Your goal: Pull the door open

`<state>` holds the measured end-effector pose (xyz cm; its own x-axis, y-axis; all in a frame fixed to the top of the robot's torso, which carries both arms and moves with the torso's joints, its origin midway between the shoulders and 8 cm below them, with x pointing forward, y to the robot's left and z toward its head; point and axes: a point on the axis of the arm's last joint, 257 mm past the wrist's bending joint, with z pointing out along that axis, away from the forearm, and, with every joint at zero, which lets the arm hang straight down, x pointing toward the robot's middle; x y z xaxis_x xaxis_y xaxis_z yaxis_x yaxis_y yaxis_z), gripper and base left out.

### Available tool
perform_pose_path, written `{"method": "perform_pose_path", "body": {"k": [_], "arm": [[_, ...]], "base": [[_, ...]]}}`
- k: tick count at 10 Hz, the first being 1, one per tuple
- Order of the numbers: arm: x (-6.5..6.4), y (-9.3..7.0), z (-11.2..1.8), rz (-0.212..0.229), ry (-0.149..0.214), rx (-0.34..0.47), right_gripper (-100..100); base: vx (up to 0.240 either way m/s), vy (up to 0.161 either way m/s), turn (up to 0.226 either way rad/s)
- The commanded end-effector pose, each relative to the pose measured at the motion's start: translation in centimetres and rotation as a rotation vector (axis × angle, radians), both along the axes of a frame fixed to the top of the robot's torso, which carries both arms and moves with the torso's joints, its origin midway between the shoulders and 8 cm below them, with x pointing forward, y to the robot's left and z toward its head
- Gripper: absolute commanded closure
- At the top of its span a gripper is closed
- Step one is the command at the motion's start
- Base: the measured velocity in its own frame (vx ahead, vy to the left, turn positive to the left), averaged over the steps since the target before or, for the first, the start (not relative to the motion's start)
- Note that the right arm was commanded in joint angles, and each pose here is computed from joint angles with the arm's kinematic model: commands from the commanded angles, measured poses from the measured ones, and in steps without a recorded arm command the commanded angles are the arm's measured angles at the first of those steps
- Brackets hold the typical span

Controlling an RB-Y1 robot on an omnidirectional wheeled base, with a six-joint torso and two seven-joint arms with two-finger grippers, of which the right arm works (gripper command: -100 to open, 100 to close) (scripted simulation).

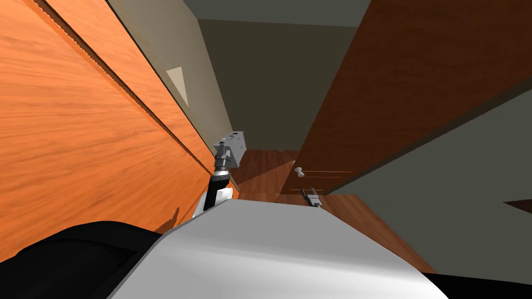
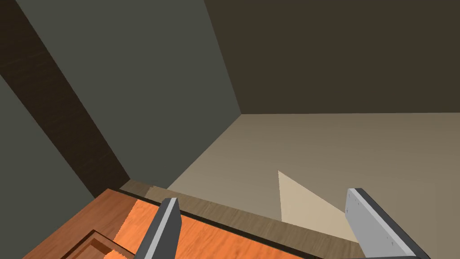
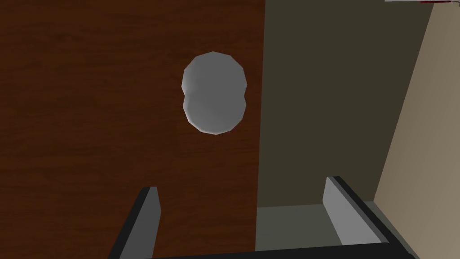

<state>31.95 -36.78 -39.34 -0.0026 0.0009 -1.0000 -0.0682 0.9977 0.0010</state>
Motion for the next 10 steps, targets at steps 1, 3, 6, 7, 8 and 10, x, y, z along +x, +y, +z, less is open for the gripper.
{"method": "perform_pose_path", "body": {"k": [1, 3, 6, 7, 8, 10], "arm": [[0.0, 0.0, 0.0, 0.000, 0.000, 0.000, -100], [-0.2, -1.3, 0.0, -0.027, -0.004, -0.001, -100], [-0.5, -3.4, 0.1, -0.074, -0.011, -0.003, -100], [-0.6, -4.1, 0.1, -0.093, -0.014, -0.003, -100], [-0.7, -4.5, 0.2, -0.101, -0.015, -0.004, -100], [-0.6, -4.2, 0.2, -0.094, -0.015, -0.003, 100]], "base": [[-0.084, -0.046, 0.001], [0.132, 0.032, 0.136], [0.219, 0.021, 0.156], [0.217, -0.002, 0.153], [0.190, -0.003, 0.105], [0.038, -0.003, -0.002]]}}
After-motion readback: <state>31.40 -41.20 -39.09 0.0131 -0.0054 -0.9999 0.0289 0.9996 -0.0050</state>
